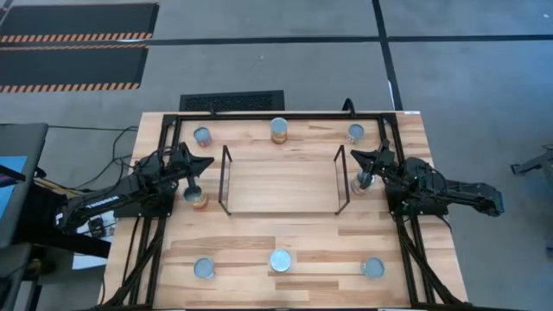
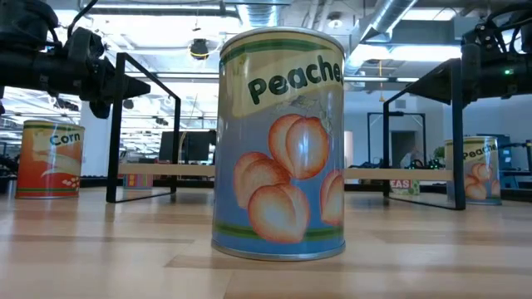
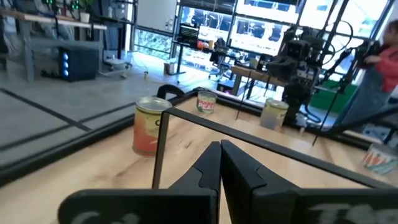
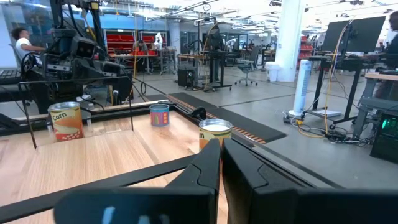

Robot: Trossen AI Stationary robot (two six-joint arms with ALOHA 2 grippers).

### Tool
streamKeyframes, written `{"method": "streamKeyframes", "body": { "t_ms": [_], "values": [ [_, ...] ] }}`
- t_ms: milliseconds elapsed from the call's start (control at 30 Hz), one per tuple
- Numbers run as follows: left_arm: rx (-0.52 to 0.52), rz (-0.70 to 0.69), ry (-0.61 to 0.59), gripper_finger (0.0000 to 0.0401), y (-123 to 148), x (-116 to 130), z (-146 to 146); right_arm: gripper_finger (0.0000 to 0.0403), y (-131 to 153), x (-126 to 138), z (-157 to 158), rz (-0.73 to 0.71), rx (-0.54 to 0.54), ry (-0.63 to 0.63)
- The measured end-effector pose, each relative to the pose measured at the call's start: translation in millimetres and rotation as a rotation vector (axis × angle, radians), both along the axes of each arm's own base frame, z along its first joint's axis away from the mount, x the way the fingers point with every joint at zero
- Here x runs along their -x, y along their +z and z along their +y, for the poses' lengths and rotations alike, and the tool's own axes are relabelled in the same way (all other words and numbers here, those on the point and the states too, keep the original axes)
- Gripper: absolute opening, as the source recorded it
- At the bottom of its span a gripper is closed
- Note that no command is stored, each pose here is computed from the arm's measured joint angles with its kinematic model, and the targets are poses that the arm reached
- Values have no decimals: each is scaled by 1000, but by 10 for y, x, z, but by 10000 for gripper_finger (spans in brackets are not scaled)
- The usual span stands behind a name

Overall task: Pick and place cans onto a shelf
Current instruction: Put the canned mixed vegetables on the shelf

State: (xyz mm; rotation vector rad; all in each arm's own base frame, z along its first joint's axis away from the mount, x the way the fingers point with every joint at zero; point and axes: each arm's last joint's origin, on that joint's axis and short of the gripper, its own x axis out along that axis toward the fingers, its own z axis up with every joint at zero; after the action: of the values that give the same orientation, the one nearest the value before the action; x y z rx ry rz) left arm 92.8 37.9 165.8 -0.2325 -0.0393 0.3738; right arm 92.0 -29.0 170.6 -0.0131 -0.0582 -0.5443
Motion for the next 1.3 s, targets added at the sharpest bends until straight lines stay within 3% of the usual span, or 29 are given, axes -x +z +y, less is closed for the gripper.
{"method": "streamKeyframes", "body": {
  "t_ms": [233, 400, 633, 833, 1033, 1167, 1300],
  "values": [
    [-5, -118, 20, 0, 139, 14, 1, 42, 0, 0, 0, 0, 0, 0],
    [-95, -172, 32, 0, 552, 79, -22, 42, 0, 0, 0, 0, 0, 0],
    [-130, 108, 229, 0, 1066, -22, 148, 42, -1, 0, 0, 1, 0, 0],
    [-51, 433, 320, 0, 1305, -316, 524, 42, 0, 0, 0, 0, 0, 0],
    [95, 696, 374, 0, 1297, -445, 943, 42, 0, 0, 0, 0, 0, 0],
    [206, 849, 384, 0, 1180, -329, 1155, 42, 0, 0, 0, 0, 0, 0],
    [352, 951, 301, 0, 979, -184, 1339, 42, 0, 0, 0, 0, 0, 0]
  ]
}}
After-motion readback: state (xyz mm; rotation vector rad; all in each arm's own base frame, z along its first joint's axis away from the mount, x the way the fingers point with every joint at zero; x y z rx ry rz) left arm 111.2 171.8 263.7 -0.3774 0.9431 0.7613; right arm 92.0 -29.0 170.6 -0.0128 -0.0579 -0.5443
